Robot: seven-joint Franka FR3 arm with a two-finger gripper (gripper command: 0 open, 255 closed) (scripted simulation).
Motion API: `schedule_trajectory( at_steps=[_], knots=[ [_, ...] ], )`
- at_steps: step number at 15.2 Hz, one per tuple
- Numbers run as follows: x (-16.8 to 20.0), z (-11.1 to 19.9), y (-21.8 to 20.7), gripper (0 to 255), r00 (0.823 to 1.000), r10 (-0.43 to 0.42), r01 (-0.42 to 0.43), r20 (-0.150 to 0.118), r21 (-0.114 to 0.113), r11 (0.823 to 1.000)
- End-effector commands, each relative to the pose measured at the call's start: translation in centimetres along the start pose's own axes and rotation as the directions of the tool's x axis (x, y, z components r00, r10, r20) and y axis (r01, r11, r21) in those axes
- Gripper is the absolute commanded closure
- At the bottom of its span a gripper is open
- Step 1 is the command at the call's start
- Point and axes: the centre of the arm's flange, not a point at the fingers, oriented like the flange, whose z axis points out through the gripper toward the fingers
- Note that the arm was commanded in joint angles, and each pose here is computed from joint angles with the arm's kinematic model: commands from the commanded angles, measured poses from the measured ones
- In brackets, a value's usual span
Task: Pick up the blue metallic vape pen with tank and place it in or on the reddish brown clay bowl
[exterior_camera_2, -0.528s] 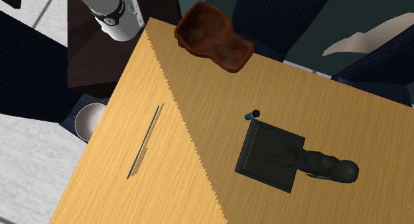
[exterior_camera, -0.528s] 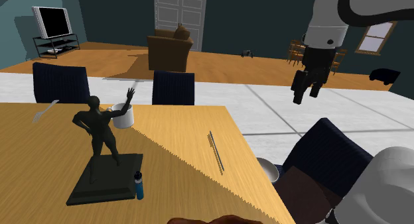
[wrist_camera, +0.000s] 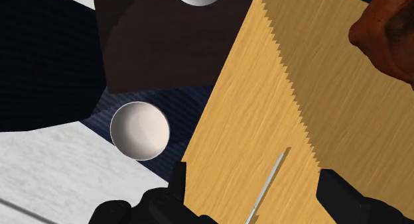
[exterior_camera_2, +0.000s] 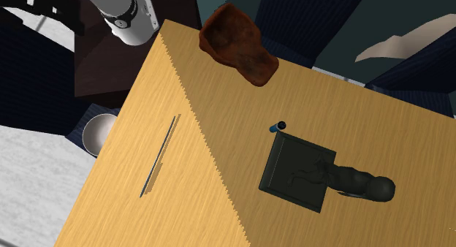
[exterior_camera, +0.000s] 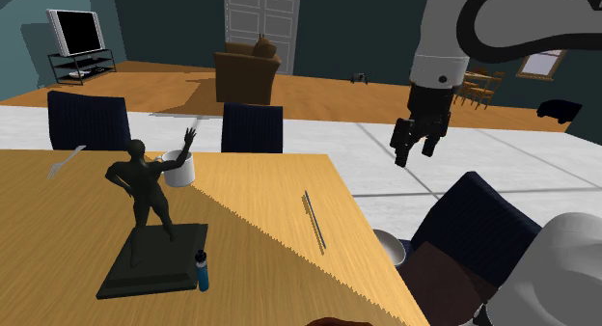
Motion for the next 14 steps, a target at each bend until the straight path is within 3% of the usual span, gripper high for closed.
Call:
schedule_trajectory(
  at_steps=[1,14],
  knots=[
    [0.4,0.9,-2.6,0,1.0,0.005,-0.005,-0.003,0.006,1.0],
    [4.4,6.6,-17.8,0,0.999,0.033,-0.032,-0.021,0.036,0.999]
  ],
)
